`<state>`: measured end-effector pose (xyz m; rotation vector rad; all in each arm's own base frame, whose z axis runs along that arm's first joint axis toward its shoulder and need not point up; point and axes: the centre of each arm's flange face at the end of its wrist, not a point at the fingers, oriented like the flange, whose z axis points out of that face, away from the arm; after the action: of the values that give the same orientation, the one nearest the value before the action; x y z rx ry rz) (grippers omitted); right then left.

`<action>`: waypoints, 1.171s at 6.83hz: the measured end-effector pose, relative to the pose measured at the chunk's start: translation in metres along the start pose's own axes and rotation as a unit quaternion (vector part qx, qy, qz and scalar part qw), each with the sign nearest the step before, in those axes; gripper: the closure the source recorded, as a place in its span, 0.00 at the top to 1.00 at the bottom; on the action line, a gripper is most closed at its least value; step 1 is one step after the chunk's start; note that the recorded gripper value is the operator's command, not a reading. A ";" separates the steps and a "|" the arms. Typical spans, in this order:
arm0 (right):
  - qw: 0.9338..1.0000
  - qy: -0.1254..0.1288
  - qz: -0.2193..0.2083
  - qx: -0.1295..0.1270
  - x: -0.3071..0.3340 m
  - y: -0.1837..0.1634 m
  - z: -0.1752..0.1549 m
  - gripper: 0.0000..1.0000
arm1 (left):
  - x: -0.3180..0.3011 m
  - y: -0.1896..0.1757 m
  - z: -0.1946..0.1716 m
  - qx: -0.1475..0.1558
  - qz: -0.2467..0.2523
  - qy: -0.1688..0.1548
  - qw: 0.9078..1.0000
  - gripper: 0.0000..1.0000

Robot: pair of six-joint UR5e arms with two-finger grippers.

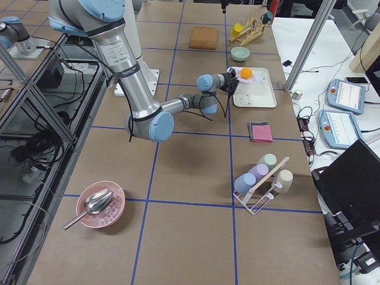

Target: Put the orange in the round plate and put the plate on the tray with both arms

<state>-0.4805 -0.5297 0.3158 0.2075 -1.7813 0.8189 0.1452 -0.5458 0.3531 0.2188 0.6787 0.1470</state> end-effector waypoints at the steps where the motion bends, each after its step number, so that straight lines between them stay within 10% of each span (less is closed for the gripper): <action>1: 1.000 0.005 0.000 0.005 -0.002 0.002 0.016 0.00 | -0.001 0.000 0.000 0.000 0.000 0.000 1.000 0.98; 6: 0.999 0.036 -0.003 0.021 0.012 0.012 0.052 0.00 | 0.000 0.000 0.000 -0.001 -0.004 0.000 1.000 0.98; 8: 0.999 0.043 -0.005 0.032 0.018 0.015 0.055 0.99 | 0.001 0.000 -0.001 0.000 -0.004 0.001 1.000 0.98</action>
<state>-0.5373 -0.5477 0.3172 0.2200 -1.6741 0.8673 0.1454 -0.5457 0.3522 0.2149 0.6810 0.1396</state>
